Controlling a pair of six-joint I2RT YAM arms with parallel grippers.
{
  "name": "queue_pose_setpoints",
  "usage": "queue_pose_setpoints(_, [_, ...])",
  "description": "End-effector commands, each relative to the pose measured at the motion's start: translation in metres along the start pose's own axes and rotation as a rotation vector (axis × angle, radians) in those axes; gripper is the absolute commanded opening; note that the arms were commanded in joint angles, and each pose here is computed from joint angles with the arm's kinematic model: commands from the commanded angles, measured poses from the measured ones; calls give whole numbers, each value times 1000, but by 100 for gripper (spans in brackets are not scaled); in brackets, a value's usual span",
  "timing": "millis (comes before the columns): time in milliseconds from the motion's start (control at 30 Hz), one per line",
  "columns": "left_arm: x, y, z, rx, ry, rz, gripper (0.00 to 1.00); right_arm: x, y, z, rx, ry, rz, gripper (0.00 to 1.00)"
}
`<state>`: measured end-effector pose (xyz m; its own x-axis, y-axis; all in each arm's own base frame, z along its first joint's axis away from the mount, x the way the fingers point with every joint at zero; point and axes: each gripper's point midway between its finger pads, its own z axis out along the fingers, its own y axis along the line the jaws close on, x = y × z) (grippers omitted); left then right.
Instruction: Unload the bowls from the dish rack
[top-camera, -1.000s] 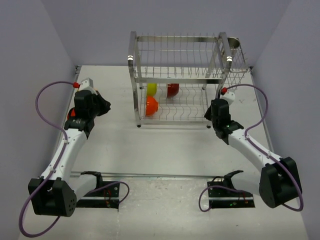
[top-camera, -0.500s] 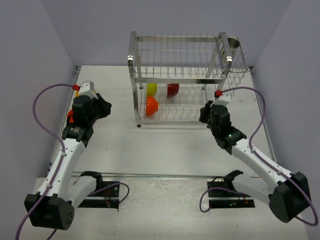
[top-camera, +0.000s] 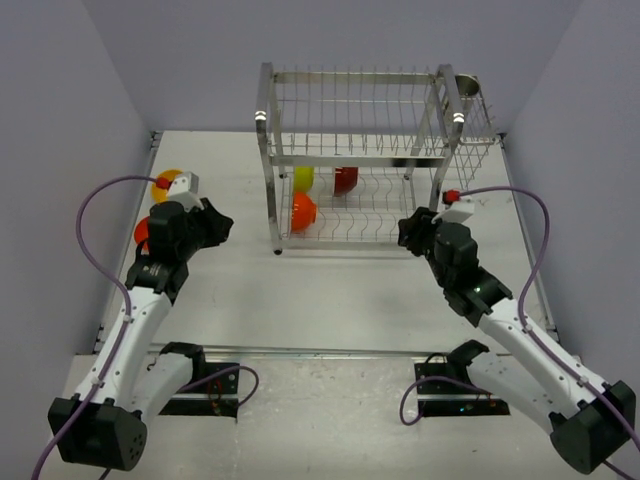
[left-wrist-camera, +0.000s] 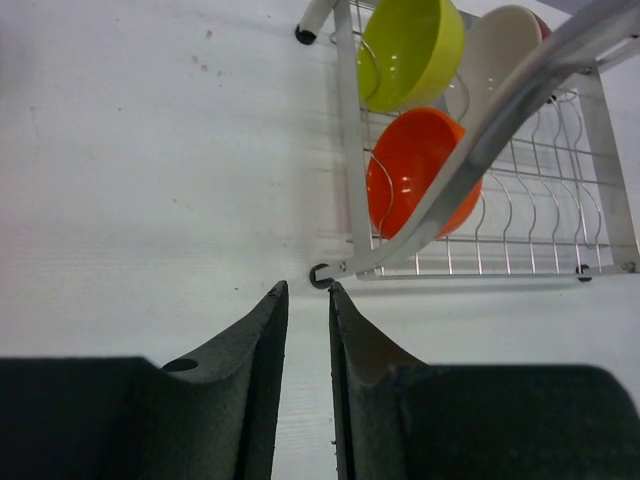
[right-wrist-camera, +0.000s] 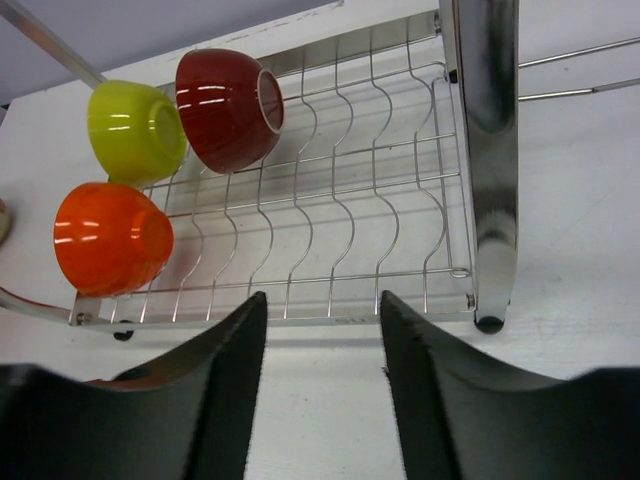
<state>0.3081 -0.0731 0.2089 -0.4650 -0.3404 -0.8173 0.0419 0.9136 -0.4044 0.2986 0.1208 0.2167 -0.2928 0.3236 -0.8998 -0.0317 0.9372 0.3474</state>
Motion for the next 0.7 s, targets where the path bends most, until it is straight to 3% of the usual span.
queue_pose_setpoints(0, [-1, -25, -11, 141, -30, 63, 24, 3, -4, -6, 12, 8, -7, 54])
queue_pose_setpoints(100, [5, -44, -21, 244, -42, 98, 29, -1, -5, -14, 12, 3, -3, 65])
queue_pose_setpoints(233, [13, -62, -26, 339, -34, 113, 31, -17, -4, -29, -8, -39, 18, 66])
queue_pose_setpoints(333, [16, -71, -26, 352, -35, 123, 32, -18, -7, -35, -8, -44, 14, 62])
queue_pose_setpoints(467, [10, -74, -26, 332, -51, 115, 33, -15, -7, -38, -17, -27, 5, 49])
queue_pose_setpoints(667, [24, -106, -26, 482, -5, 106, 33, -12, -10, -41, -14, -27, 15, 49])
